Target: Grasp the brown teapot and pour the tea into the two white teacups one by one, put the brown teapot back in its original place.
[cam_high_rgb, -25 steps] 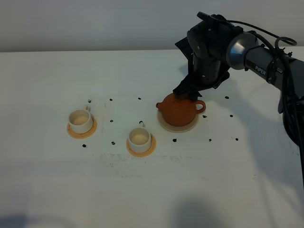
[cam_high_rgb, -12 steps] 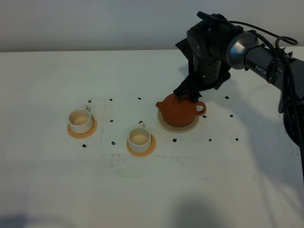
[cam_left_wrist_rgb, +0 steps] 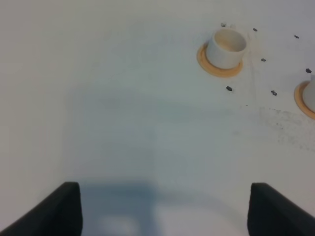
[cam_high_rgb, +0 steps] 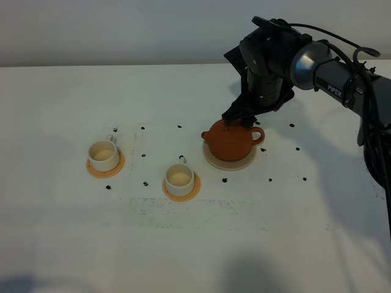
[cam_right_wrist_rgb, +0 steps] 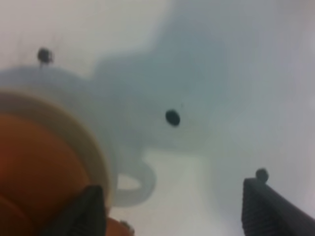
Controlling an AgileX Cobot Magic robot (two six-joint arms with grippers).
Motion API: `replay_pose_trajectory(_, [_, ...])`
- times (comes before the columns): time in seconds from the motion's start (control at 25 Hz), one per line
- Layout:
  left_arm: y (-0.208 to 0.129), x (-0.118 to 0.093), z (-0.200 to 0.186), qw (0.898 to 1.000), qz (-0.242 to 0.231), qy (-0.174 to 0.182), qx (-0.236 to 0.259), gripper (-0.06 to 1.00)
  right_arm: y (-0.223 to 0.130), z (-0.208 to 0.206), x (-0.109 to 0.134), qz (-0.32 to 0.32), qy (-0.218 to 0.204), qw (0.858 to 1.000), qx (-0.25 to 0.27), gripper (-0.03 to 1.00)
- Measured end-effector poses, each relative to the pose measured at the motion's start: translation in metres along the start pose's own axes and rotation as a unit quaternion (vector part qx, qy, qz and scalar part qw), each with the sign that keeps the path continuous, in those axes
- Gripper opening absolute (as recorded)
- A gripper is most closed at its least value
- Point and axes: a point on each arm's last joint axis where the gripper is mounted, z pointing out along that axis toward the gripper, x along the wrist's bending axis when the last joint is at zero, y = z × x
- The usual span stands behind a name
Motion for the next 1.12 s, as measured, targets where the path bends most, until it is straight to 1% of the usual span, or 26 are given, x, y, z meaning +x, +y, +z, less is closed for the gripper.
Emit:
replay_pose_trajectory(0.24, [0.0, 0.0, 0.0, 1.0, 0.0, 0.0, 0.0, 0.68, 0.003, 0.0, -0.001, 0.0, -0.005, 1.0, -0.019, 0.58])
replay_pose_trajectory(0.48, [0.0, 0.0, 0.0, 1.0, 0.0, 0.0, 0.0, 0.68, 0.01, -0.005, -0.011, -0.014, -0.041, 0.998, -0.039, 0.58])
replay_pose_trajectory(0.6, [0.0, 0.0, 0.0, 1.0, 0.0, 0.0, 0.0, 0.68, 0.009, -0.005, -0.018, -0.009, -0.046, 0.998, -0.035, 0.58])
replay_pose_trajectory(0.72, [0.0, 0.0, 0.0, 1.0, 0.0, 0.0, 0.0, 0.68, 0.007, -0.004, -0.019, -0.001, -0.037, 0.999, -0.024, 0.58])
replay_pose_trajectory(0.88, [0.0, 0.0, 0.0, 1.0, 0.0, 0.0, 0.0, 0.68, 0.006, -0.007, -0.018, 0.008, -0.008, 1.0, -0.025, 0.59])
replay_pose_trajectory(0.96, [0.0, 0.0, 0.0, 1.0, 0.0, 0.0, 0.0, 0.68, 0.009, -0.016, -0.019, 0.014, 0.0, 0.999, -0.044, 0.59])
replay_pose_trajectory(1.12, [0.0, 0.0, 0.0, 1.0, 0.0, 0.0, 0.0, 0.68, 0.016, -0.047, -0.029, 0.023, 0.0, 0.995, -0.102, 0.59])
